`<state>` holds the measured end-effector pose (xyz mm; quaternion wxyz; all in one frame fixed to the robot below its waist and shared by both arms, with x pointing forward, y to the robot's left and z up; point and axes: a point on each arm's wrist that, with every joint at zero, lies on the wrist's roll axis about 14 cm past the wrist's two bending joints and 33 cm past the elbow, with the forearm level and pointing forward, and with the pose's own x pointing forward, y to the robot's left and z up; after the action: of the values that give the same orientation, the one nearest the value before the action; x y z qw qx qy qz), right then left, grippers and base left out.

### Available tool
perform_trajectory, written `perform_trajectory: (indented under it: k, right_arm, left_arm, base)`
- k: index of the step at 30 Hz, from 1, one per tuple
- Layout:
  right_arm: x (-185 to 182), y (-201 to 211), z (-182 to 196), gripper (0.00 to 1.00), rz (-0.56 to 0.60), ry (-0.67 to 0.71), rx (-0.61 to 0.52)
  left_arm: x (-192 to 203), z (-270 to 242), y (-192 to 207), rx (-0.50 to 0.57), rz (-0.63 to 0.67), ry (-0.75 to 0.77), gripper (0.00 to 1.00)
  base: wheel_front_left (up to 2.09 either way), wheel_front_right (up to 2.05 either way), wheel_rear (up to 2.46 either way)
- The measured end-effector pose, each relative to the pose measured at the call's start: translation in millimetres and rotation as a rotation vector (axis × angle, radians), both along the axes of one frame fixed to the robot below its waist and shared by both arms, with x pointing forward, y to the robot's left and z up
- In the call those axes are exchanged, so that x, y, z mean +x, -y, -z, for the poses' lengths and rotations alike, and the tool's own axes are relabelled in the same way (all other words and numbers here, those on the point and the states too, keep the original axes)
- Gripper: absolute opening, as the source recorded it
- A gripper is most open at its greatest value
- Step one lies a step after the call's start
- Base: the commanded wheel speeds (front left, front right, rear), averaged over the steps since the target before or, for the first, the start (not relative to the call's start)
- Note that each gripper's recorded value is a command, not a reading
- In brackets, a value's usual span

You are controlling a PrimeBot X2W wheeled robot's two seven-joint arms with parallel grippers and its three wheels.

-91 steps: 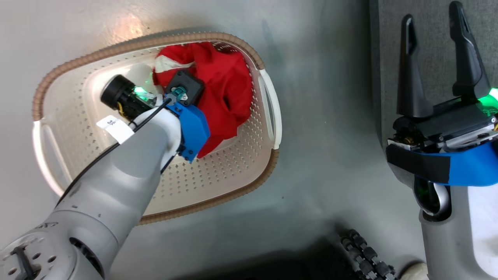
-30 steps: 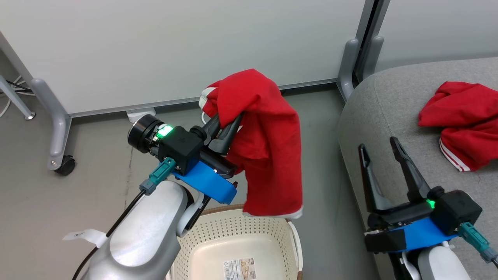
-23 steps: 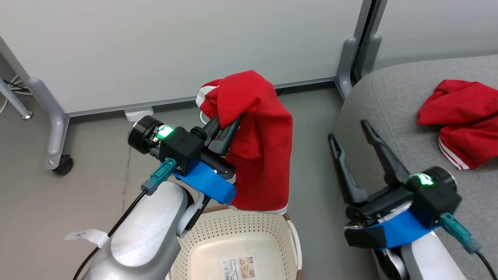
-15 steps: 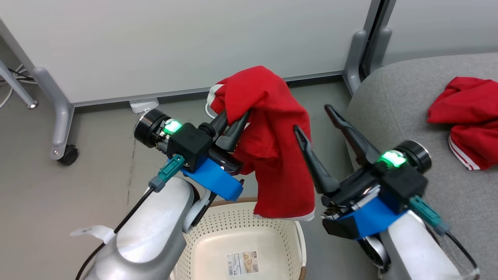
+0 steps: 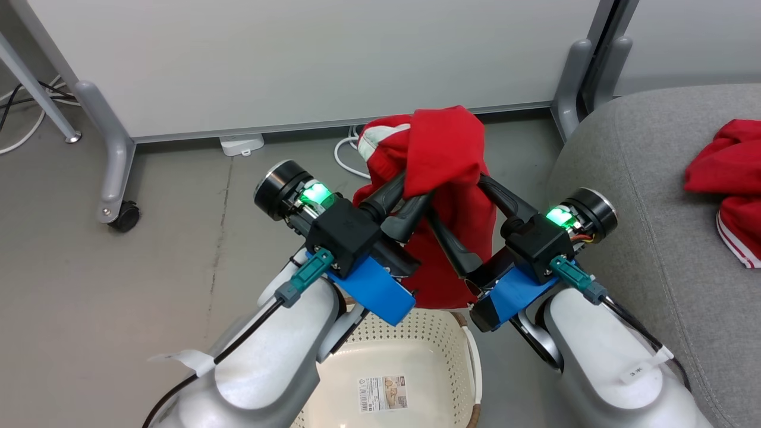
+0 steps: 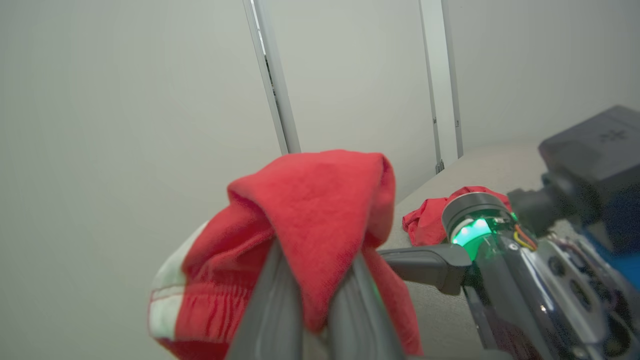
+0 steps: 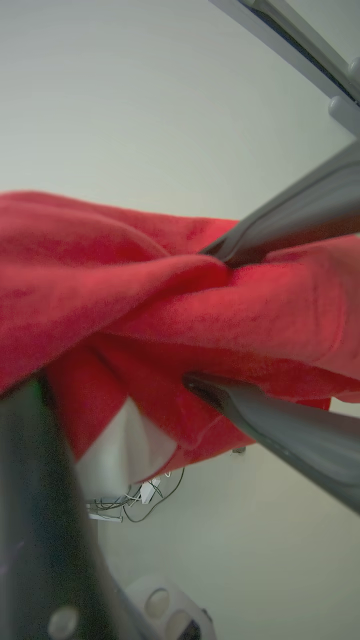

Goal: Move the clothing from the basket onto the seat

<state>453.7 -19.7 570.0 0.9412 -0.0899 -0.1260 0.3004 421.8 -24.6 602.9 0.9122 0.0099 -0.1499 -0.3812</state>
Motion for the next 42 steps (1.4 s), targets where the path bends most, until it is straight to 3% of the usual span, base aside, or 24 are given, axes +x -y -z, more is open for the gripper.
perform_trajectory:
  k: [4, 5, 6, 7, 32, 33, 34, 35, 42]
  right_arm:
    - [2.7, -8.2, 13.1, 1.0, -0.008, -0.054, 0.01]
    - [3.3, -9.8, 14.7, 0.85, -0.01, -0.063, 0.016]
    - [3.3, -11.4, 17.7, 0.37, -0.012, -0.073, 0.016]
    - [2.6, -13.7, 20.6, 0.0, -0.017, -0.085, 0.02]
    - [3.7, -16.2, 19.7, 0.0, -0.02, -0.116, 0.089]
    - [4.0, -15.9, 19.6, 0.0, -0.019, -0.116, 0.091]
    - [4.4, -15.3, 19.5, 0.0, -0.017, -0.117, 0.093]
    - [5.0, -14.4, 19.3, 0.0, -0.014, -0.118, 0.097]
    - [19.1, 10.6, 22.4, 0.0, 0.073, -0.149, 0.165]
  left_arm:
    - [-4.8, -2.5, 5.6, -0.002, 0.021, 0.009, 0.0]
    - [-5.1, -2.9, 6.0, -0.002, 0.023, 0.01, 0.0]
    - [-5.2, -3.2, 6.2, -0.003, 0.024, 0.011, 0.0]
    - [-5.1, -3.4, 6.2, -0.004, 0.025, 0.01, 0.0]
    - [2.2, 4.9, 2.0, 0.002, 0.011, -0.016, 0.0]
    - [3.2, 6.3, 1.1, -0.006, 0.008, -0.028, 0.2]
    - [3.9, 8.9, 0.5, -0.002, 0.005, -0.035, 0.75]
    - [4.5, 12.0, -0.3, 0.005, 0.001, -0.042, 1.0]
    - [4.1, 27.1, 1.1, 0.043, 0.004, -0.065, 1.0]
  base:
    - [0.0, 0.0, 0.0]
    - [0.0, 0.0, 0.0]
    - [0.0, 0.0, 0.0]
    - [0.0, 0.0, 0.0]
    - [0.0, 0.0, 0.0]
    - [0.0, 0.0, 0.0]
    - [0.0, 0.0, 0.0]
    - [0.0, 0.0, 0.0]
    - [0.0, 0.0, 0.0]
